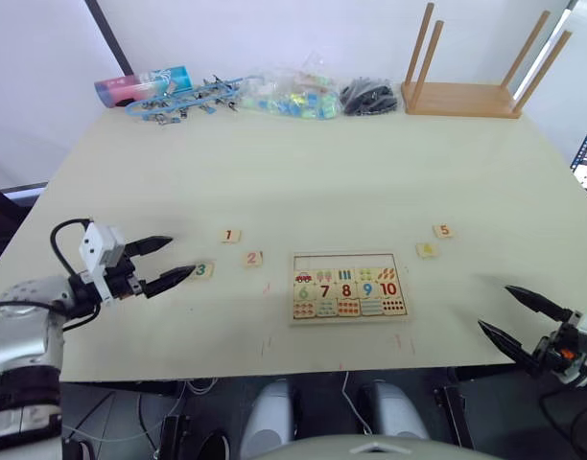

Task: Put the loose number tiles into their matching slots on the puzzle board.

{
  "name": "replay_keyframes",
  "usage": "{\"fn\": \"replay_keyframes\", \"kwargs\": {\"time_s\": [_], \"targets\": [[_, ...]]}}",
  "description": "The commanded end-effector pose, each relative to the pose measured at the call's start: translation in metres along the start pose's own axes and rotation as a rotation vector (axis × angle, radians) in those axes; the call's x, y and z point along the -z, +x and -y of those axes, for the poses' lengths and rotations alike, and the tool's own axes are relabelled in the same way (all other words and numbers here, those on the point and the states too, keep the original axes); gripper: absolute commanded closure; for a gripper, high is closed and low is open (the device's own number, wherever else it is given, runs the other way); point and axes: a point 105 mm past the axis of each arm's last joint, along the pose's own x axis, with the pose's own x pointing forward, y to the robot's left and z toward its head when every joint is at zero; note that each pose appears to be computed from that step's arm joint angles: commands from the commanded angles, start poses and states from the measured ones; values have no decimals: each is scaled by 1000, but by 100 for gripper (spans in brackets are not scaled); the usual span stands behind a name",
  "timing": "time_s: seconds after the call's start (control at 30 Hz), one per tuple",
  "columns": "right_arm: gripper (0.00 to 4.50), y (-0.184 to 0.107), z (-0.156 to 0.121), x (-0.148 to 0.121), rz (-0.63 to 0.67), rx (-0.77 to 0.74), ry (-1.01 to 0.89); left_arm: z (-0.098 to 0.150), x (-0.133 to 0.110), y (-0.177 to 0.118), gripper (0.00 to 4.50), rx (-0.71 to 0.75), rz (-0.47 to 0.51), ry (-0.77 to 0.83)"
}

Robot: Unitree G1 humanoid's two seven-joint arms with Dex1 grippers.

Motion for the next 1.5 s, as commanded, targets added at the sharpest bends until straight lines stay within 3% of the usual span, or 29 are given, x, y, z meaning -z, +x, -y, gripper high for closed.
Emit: {"fn": "replay_keyframes", "kwargs": {"time_s": [0.03,0.33,0.87,1.17,1.5], "targets": [[4,5,-3,-12,39,2,-33,-7,-9,17,0,8,1,50],[4,18,-13,-21,62,-47,-56,-6,-28,64,0,-62,18,27],[4,20,-9,-25,56,-102,-71,29,-33,69,0,-505,-57,-125],[4,24,-9,-29,69,-134,-82,36,-26,82,0,-618,-93,-205],[4,27,-12,-29,70,-175,-90,38,-12,93,0,-615,-138,-239]]}}
